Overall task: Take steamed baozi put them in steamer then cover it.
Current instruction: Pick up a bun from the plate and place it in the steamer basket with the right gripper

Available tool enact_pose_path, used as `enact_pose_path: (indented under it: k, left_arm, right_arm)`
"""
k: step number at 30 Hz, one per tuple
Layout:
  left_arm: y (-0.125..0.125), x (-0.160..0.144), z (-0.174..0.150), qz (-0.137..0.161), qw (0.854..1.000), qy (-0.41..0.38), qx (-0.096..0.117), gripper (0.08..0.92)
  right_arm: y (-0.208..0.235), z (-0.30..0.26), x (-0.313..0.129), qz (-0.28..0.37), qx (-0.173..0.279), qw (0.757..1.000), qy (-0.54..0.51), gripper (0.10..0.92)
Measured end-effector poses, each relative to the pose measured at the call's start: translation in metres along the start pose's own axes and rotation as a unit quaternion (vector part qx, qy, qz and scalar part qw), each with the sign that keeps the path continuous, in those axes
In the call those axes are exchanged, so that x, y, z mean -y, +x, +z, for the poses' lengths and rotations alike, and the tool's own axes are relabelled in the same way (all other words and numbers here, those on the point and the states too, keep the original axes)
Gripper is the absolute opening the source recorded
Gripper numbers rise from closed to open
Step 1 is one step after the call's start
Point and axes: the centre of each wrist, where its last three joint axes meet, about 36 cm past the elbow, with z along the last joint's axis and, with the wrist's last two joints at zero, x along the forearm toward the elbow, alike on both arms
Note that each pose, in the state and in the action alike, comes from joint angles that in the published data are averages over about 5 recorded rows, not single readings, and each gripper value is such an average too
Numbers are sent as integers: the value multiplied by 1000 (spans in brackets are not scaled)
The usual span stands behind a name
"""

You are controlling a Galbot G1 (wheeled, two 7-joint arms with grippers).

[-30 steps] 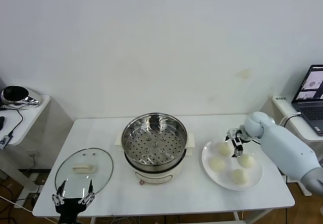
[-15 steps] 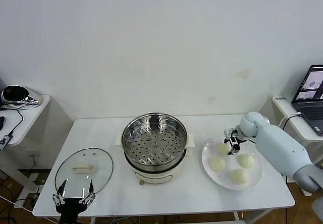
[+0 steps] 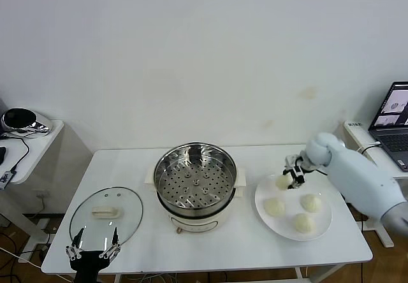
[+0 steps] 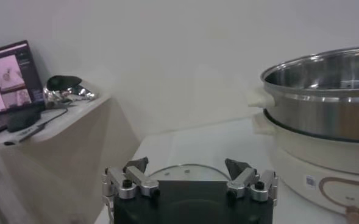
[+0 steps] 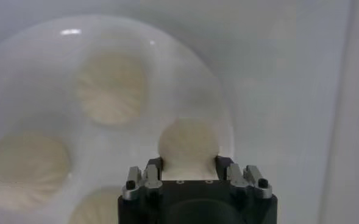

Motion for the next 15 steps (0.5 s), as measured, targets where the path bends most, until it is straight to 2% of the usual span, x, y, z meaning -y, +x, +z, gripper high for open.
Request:
enact_pose_path:
  k: [8, 15]
  left_arm:
    - [0, 1, 0, 14, 1000, 12, 1, 823]
    - [0, 1, -1, 19, 1000, 16, 5, 823]
  right_arm:
    - [79, -50, 42, 54, 54, 996, 56, 552]
    - [102, -114, 68, 69, 102, 984, 130, 552]
